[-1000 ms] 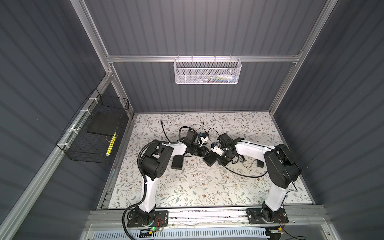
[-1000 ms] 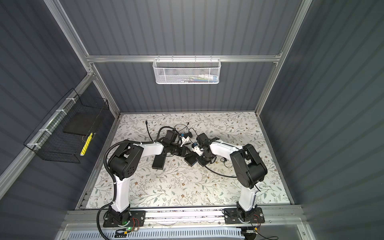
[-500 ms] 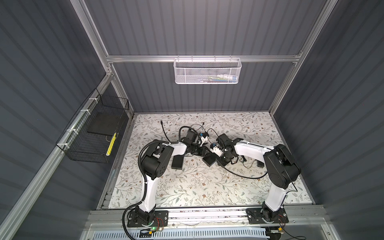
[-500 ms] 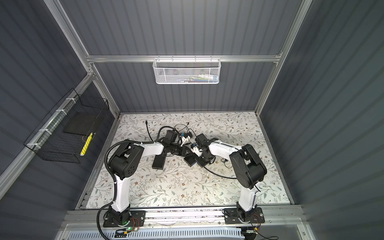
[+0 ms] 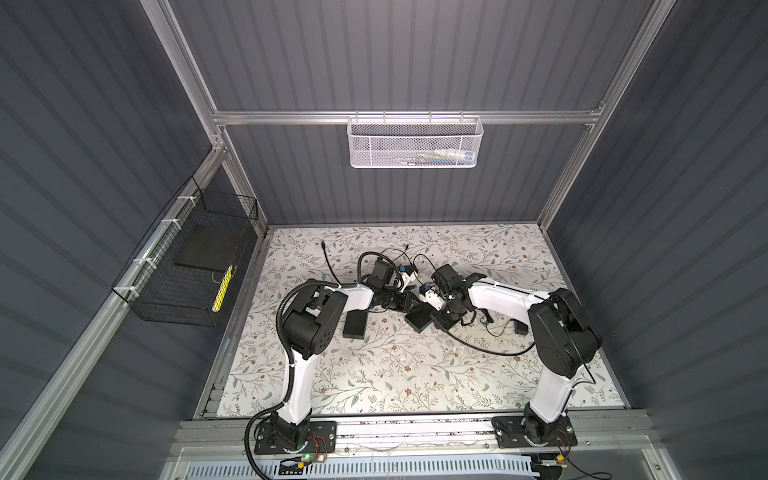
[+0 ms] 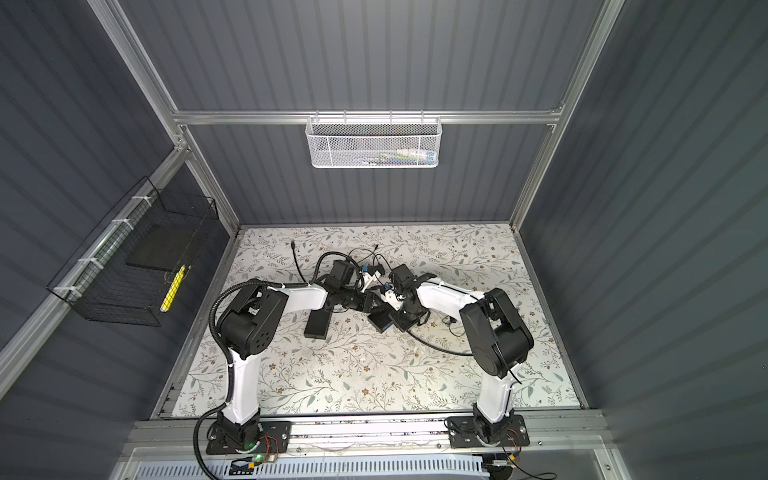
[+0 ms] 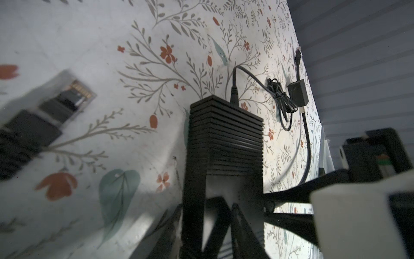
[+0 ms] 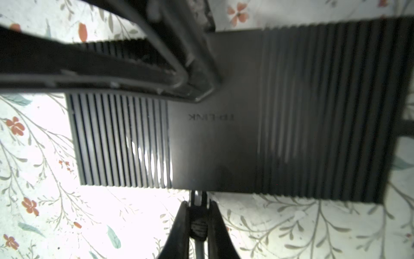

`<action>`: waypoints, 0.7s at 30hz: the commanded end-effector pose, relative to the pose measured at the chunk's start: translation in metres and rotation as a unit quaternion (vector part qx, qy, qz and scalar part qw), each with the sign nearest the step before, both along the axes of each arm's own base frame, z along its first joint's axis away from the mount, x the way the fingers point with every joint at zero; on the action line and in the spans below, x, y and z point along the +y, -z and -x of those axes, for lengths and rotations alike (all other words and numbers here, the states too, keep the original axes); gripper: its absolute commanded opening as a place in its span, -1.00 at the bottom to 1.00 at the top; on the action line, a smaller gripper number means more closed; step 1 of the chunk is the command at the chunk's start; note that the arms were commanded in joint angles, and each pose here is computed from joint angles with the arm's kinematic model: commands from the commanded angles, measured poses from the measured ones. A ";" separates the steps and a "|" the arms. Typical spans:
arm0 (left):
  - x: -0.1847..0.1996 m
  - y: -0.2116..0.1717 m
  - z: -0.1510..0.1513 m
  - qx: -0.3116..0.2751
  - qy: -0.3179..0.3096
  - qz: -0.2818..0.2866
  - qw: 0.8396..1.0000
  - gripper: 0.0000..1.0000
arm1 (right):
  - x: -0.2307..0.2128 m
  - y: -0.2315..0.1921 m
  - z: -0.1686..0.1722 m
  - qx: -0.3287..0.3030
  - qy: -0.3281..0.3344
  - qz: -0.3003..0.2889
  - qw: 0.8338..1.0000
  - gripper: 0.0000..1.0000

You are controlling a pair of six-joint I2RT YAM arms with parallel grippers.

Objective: Insert the plug into the switch port

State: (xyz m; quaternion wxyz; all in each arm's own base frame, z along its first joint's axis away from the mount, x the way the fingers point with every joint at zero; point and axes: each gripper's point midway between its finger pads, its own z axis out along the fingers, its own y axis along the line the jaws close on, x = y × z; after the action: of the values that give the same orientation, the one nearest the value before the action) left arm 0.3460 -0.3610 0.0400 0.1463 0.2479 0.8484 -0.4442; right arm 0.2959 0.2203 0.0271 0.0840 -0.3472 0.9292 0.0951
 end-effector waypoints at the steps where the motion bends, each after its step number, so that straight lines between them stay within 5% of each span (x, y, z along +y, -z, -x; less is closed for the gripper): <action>1: -0.001 0.019 0.018 0.042 0.015 -0.011 0.999 -0.31 | 0.021 -0.010 -0.025 -0.044 0.009 -0.036 0.998 -1.00; 21: -0.002 0.024 0.025 0.051 0.024 -0.007 0.998 -0.36 | 0.032 -0.012 -0.041 -0.103 0.026 -0.053 0.993 -1.00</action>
State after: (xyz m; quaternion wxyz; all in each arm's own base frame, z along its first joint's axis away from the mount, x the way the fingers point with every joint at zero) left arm 0.3539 -0.3590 0.0400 0.1601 0.2456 0.8478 -0.4419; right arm 0.3001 0.2276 0.0177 0.1122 -0.3265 0.9339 0.0934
